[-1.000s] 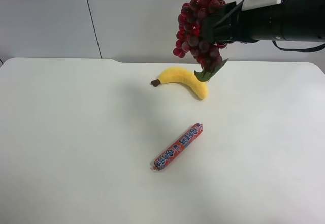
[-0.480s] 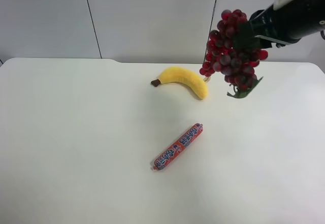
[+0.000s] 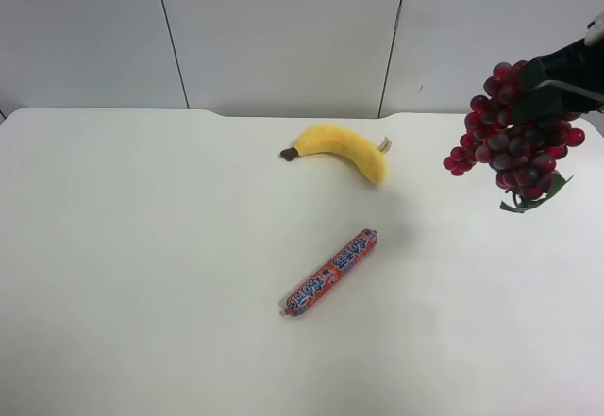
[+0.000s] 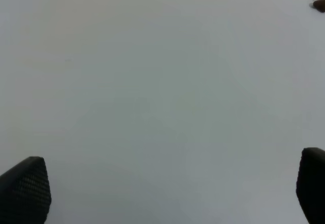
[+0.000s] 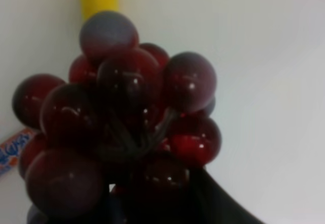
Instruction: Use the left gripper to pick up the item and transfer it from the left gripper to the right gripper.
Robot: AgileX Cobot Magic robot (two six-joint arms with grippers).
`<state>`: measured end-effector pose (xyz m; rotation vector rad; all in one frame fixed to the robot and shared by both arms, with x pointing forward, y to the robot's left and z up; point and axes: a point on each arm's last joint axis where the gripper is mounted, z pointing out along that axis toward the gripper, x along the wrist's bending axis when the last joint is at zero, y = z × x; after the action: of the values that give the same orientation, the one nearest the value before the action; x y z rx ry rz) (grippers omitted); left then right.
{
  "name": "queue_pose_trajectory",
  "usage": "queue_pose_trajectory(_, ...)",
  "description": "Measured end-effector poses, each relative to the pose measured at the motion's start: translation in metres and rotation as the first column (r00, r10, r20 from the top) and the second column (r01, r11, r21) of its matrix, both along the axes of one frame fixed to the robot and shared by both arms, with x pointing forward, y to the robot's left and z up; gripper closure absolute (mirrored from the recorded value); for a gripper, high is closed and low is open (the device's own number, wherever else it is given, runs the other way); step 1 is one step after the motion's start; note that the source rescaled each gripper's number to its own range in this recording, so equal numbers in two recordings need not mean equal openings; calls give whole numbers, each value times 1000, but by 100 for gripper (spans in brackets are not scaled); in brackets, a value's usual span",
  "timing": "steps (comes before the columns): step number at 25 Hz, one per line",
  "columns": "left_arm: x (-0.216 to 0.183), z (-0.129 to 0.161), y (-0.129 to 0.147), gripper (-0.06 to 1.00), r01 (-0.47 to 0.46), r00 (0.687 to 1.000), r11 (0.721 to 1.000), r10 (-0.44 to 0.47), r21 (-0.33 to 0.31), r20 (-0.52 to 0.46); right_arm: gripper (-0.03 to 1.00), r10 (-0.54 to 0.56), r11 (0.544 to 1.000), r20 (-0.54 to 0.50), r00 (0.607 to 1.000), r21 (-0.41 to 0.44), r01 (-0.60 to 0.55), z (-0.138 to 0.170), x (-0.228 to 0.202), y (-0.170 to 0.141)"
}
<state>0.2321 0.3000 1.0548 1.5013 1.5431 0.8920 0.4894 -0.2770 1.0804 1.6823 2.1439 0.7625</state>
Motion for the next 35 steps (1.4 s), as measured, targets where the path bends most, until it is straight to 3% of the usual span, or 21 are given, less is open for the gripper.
queue_pose_trajectory(6, 0, 0, 0, -4, 0, 1000, 1000, 0, 0, 0, 97, -15, 1000, -152, 988, -20, 12, -43, 27, -4)
queue_pose_trajectory(15, 0, 0, 0, -4, 0, 1000, 1000, 0, 0, 0, 97, -45, 999, -207, 977, -34, 38, -88, 57, -6)
queue_pose_trajectory(24, 0, 0, 0, -4, 0, 1000, 1000, 0, 0, 0, 97, -32, 999, -413, 910, -37, 18, -143, 64, -5)
queue_pose_trajectory(32, 0, 0, 0, -4, 0, 1000, 1000, 0, 0, 0, 97, -16, 1000, -491, 871, -30, 1, -152, 61, -4)
queue_pose_trajectory(34, 0, 0, 0, -4, 0, 1000, 1000, 0, 0, -1, 90, -23, 1000, -497, 867, -29, 10, -152, 60, -4)
queue_pose_trajectory(35, 0, 0, 0, -4, 0, 1000, 1000, 0, 0, -1, 76, -27, 999, -501, 865, -32, 13, -152, 60, -4)
